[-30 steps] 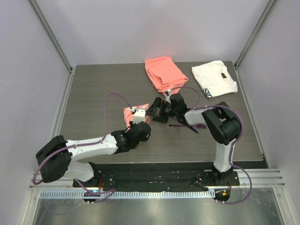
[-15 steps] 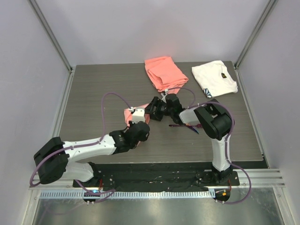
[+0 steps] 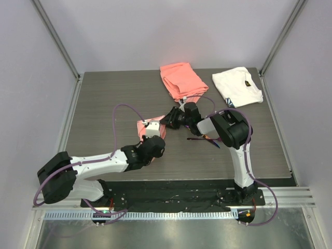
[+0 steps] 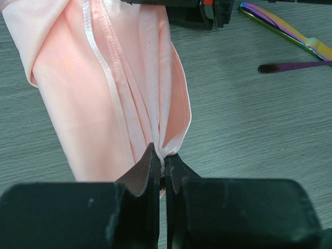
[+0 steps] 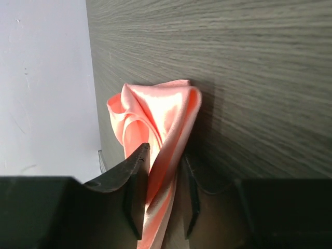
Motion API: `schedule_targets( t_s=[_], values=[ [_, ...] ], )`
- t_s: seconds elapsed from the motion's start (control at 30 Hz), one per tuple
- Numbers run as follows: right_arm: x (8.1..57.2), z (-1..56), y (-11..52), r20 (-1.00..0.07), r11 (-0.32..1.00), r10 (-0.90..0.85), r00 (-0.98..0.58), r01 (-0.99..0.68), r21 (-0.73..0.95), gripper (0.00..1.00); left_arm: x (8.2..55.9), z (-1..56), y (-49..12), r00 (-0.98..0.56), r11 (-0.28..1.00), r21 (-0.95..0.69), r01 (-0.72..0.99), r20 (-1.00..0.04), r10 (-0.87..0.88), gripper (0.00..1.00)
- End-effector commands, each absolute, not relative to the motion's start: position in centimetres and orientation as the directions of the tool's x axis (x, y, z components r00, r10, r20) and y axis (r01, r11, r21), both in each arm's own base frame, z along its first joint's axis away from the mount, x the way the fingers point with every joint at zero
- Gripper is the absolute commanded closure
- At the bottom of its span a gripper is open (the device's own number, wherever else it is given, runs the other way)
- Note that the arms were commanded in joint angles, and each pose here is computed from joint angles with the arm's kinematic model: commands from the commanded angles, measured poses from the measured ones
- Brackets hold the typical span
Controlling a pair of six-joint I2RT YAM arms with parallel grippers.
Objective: Fold the napkin into a case and place the utensils inside
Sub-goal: Fold the 2/3-rectangle-folded napkin at the center of the board.
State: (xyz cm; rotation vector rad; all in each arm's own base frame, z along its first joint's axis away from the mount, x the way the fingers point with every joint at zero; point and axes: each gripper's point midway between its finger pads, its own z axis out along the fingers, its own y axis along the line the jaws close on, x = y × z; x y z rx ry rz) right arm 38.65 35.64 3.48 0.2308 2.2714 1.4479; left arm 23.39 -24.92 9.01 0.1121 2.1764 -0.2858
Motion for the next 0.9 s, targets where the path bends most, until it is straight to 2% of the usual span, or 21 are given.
schedule_targets(
  t_s=[0.0,0.07,0.1,0.17,0.2,0.23,0.3,0.4,0.47,0.6,0.7,0.87],
  values=[
    [39.7,4.2,36.2,-0.311,0.410,0.351,-0.883,-0.154,0.899,0.76,24.0,10.1,-25.5,-0.556,0.960,-0.217,0.174,-0.827,-0.086,1.00],
    [39.9,4.1,36.3,-0.316,0.409,0.337,-0.887,-0.164,0.898,0.83,23.8,10.0,-25.8,-0.565,0.954,-0.231,0.191,-0.821,-0.086,1.00],
    [39.9,4.2,36.4,-0.322,0.400,0.337,-0.885,-0.174,0.900,0.92,23.7,10.1,-26.1,-0.567,0.950,-0.235,0.204,-0.820,-0.081,0.98],
    [40.1,4.4,36.3,-0.334,0.397,0.326,-0.885,-0.192,0.897,0.99,23.4,10.5,-26.6,-0.575,0.939,-0.257,0.230,-0.814,-0.082,0.83],
    [40.2,4.4,36.2,-0.341,0.404,0.315,-0.886,-0.201,0.893,0.99,23.2,10.5,-26.6,-0.584,0.935,-0.268,0.233,-0.807,-0.086,0.64],
    [40.4,4.7,36.3,-0.355,0.407,0.304,-0.884,-0.216,0.887,0.99,23.5,11.3,-26.4,-0.585,0.926,-0.296,0.232,-0.804,-0.111,0.57],
    [40.4,4.7,36.3,-0.381,0.420,0.275,-0.883,-0.247,0.874,0.99,23.4,12.4,-26.8,-0.612,0.900,-0.355,0.254,-0.779,-0.135,0.50],
    [40.5,4.7,36.3,-0.410,0.449,0.244,-0.879,-0.272,0.851,0.99,24.4,14.9,-25.7,-0.639,0.872,-0.443,0.210,-0.737,-0.221,0.47],
    [40.7,4.7,36.2,-0.420,0.454,0.239,-0.876,-0.281,0.845,0.99,26.2,15.5,-23.8,-0.672,0.869,-0.488,0.084,-0.671,-0.312,0.53],
    [40.7,4.4,36.2,-0.424,0.466,0.227,-0.877,-0.285,0.838,0.99,28.6,14.1,-21.6,-0.733,0.870,-0.486,-0.077,-0.564,-0.380,0.82],
    [40.6,4.3,36.0,-0.433,0.480,0.224,-0.873,-0.288,0.829,0.99,30.5,11.5,-20.9,-0.752,0.883,-0.447,-0.141,-0.532,-0.389,0.95],
    [40.7,4.2,35.7,-0.458,0.513,0.206,-0.865,-0.303,0.803,0.99,32.9,9.3,-20.7,-0.741,0.876,-0.440,-0.196,-0.519,-0.426,0.98]
  ],
)
